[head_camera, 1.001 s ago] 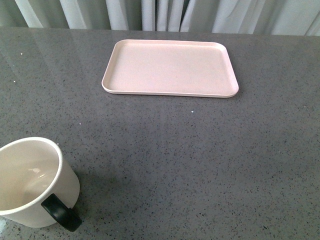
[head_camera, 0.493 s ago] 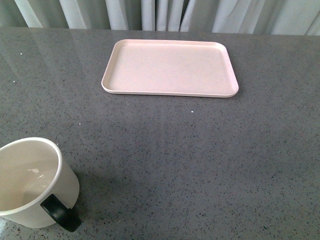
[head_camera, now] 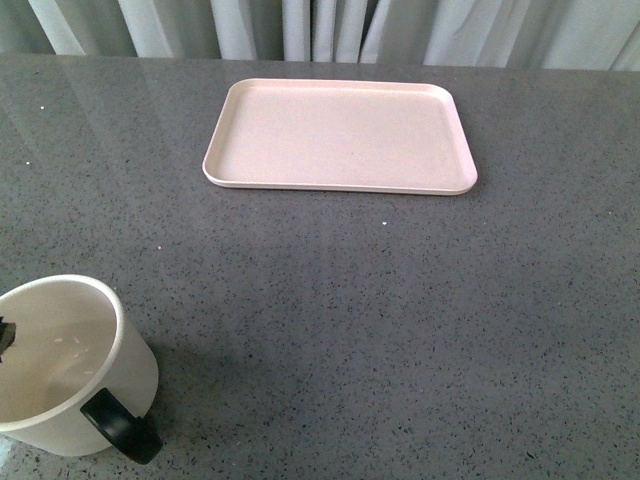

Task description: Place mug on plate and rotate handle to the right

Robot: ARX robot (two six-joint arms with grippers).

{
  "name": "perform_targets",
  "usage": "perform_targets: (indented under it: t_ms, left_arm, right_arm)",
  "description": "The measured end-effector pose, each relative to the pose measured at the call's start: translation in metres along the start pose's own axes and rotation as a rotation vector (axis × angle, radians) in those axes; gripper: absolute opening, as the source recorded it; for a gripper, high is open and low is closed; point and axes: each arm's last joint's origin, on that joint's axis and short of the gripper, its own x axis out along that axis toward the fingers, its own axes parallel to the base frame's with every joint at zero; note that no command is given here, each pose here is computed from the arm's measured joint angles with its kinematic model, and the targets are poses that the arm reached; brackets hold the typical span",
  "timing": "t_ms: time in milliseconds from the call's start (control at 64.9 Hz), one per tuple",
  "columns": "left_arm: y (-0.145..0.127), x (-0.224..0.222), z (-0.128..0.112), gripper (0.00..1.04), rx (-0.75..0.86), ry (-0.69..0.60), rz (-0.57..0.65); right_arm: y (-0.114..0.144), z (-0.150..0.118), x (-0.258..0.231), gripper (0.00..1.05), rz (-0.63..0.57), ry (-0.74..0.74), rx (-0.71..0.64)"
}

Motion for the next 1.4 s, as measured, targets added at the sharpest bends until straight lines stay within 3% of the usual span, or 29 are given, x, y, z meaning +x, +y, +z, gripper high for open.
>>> perform_targets:
  t_ms: [739, 1325, 1402]
  left_arm:
    - [-0.01, 0.031, 0.004, 0.95, 0.061, 0.086, -0.006]
    - [-0.015, 0.043, 0.003, 0.06, 0.075, 0.114, -0.022]
    - [-0.015, 0.042, 0.006, 0.02, 0.066, 0.111, -0.032]
  right_arm:
    - [0.0, 0.0, 0.0, 0.96, 0.0, 0.0, 0.0]
    - [0.0, 0.0, 0.0, 0.96, 0.0, 0.0, 0.0]
    - [0.0, 0.0, 0.0, 0.96, 0.0, 0.0, 0.0]
